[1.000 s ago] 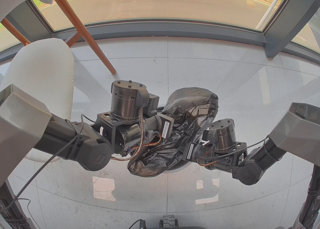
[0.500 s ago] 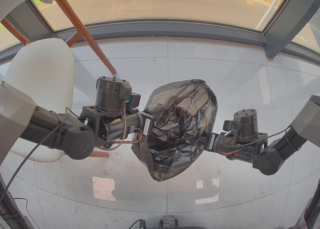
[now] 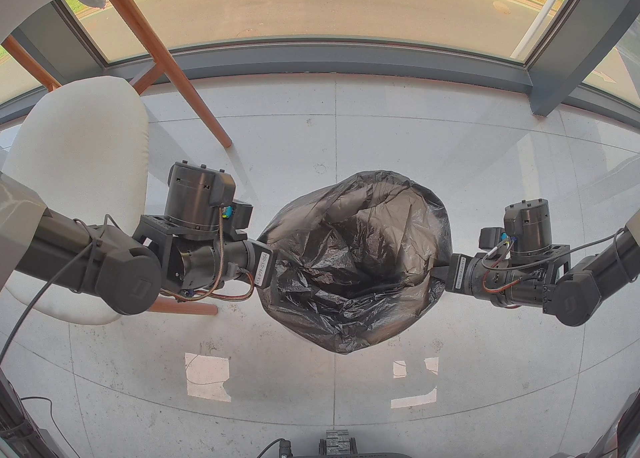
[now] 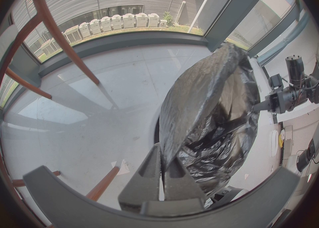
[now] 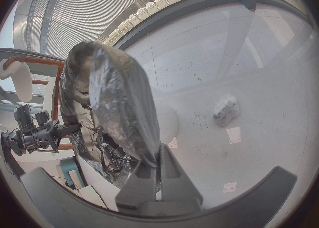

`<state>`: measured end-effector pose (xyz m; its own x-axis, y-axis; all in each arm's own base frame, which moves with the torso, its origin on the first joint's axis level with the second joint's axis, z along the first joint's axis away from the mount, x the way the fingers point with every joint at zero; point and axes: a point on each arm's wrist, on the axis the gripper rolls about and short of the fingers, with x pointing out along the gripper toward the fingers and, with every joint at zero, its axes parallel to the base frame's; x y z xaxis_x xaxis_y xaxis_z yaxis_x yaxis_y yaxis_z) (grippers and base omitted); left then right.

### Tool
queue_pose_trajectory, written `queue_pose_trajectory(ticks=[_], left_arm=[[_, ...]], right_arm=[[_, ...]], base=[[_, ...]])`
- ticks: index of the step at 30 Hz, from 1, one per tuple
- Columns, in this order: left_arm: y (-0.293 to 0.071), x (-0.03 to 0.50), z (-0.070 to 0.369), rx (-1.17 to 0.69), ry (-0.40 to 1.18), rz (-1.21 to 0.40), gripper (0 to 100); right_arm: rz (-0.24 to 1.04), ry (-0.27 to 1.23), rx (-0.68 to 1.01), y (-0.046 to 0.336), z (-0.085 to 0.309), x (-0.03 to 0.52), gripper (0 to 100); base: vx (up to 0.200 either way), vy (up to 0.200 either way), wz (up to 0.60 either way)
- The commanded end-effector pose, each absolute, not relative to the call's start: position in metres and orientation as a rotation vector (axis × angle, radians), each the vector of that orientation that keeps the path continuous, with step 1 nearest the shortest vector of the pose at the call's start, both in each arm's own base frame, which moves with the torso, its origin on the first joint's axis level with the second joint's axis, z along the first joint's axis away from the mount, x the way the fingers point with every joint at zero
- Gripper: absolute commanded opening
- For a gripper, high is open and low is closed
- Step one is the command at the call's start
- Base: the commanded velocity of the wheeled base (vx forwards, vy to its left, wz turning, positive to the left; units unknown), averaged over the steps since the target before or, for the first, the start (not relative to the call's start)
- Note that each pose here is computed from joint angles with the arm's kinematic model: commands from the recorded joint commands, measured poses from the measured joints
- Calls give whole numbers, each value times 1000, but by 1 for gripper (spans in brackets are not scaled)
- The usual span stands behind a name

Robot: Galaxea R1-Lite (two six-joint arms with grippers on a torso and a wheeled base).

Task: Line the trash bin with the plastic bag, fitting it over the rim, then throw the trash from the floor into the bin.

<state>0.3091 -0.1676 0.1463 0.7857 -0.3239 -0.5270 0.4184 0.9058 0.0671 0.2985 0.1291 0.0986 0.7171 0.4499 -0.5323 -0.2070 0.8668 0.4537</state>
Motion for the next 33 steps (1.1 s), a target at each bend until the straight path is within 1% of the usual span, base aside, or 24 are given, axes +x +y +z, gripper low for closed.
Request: queue_pose_trajectory(ticks=[1,7,10,17,18,24,27,31,33], left_arm=[[-158,319,131,189,579,-365,0],[-148,328,126,181,585,-326,0],[-145,332,126,178,571,-313,0],[-145,327,117,191,600,-322,0],[-144,326,116,192,604,-322,0],[-146,331,110,195,616,-319,0],[-147,332,112,189,594,-321,0],[-148,336,115,172,548,-316,0],[-151,344,113,160,508,-313,0]], right_arm=[[365,696,356,127,91,301,0],[369,736,293,130,70,311,0],[373,736,289,133,68,314,0],[377,761,272,137,59,315,0],[383,761,265,137,58,314,100],[377,747,259,136,61,316,100],[377,725,259,134,67,315,100],[395,643,284,132,91,310,100],[411,563,300,129,109,305,100]], base=[[0,0,0],[0,0,0],[0,0,0],[0,0,0],[0,0,0],[0,0,0],[0,0,0],[0,0,0],[0,0,0]])
